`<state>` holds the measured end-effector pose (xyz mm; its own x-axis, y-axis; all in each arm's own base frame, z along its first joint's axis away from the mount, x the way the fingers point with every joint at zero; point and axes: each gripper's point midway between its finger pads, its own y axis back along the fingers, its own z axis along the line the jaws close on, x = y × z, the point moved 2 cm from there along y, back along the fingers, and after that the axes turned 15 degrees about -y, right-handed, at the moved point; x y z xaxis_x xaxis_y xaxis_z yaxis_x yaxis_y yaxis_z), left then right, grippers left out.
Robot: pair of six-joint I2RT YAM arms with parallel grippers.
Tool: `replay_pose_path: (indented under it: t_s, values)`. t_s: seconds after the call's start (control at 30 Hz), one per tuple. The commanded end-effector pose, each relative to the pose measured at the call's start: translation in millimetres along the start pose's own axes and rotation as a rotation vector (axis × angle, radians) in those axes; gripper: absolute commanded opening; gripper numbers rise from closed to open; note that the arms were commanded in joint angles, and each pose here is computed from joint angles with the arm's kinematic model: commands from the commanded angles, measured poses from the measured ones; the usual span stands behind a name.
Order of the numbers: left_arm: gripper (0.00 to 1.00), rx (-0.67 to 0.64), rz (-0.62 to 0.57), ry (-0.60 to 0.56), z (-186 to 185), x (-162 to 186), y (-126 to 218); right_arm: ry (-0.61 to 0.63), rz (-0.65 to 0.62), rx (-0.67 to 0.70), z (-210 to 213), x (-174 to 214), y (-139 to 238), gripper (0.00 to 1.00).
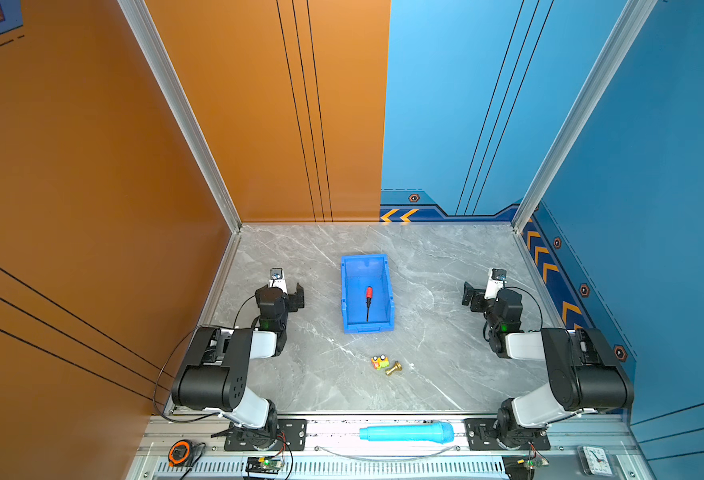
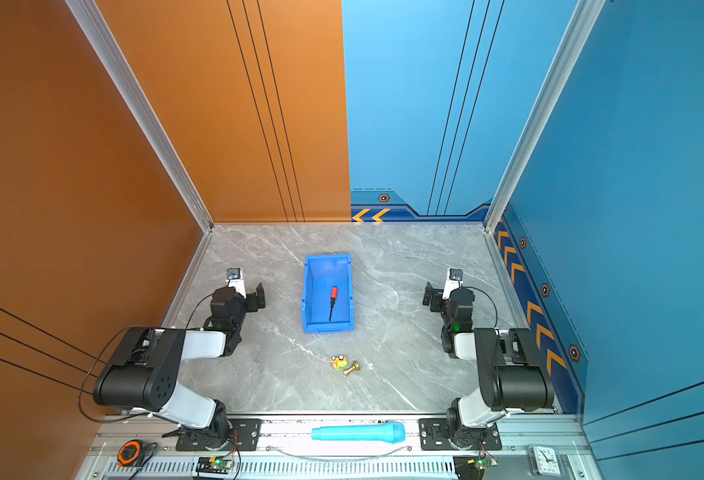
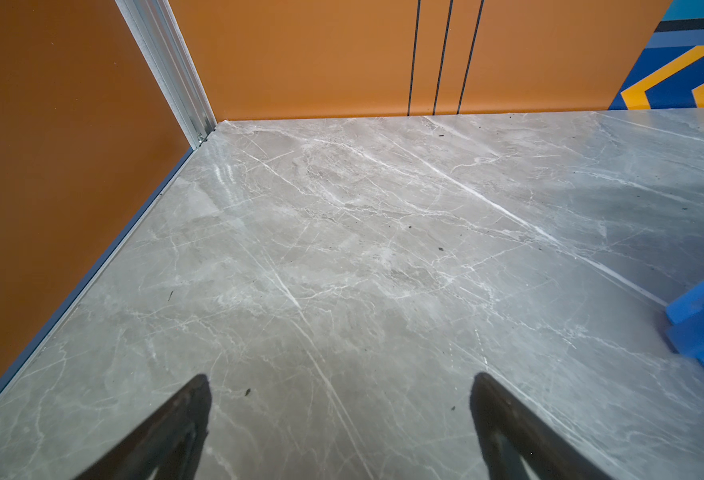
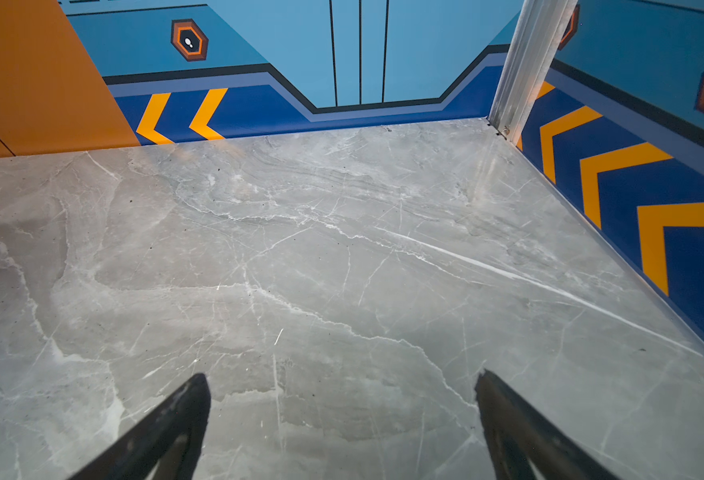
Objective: Put the screwdriver in the bin
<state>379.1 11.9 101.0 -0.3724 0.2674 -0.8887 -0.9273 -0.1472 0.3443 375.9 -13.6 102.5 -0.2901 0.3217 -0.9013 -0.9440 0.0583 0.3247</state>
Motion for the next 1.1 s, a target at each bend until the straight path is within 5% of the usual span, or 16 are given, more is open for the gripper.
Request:
replay_pose_path:
  t_s: [0.0,1.07]
  values:
    - [0.98,0.010,-0.002,-0.010,-2.1,4.7,0.4,-0.008,0.008,-0.014,2.9,4.2,-0.7,1.00]
    - [0.98,0.008,-0.003,-0.012,-1.9,4.7,0.5,0.008,0.007,0.012,2.9,4.3,-1.5,1.00]
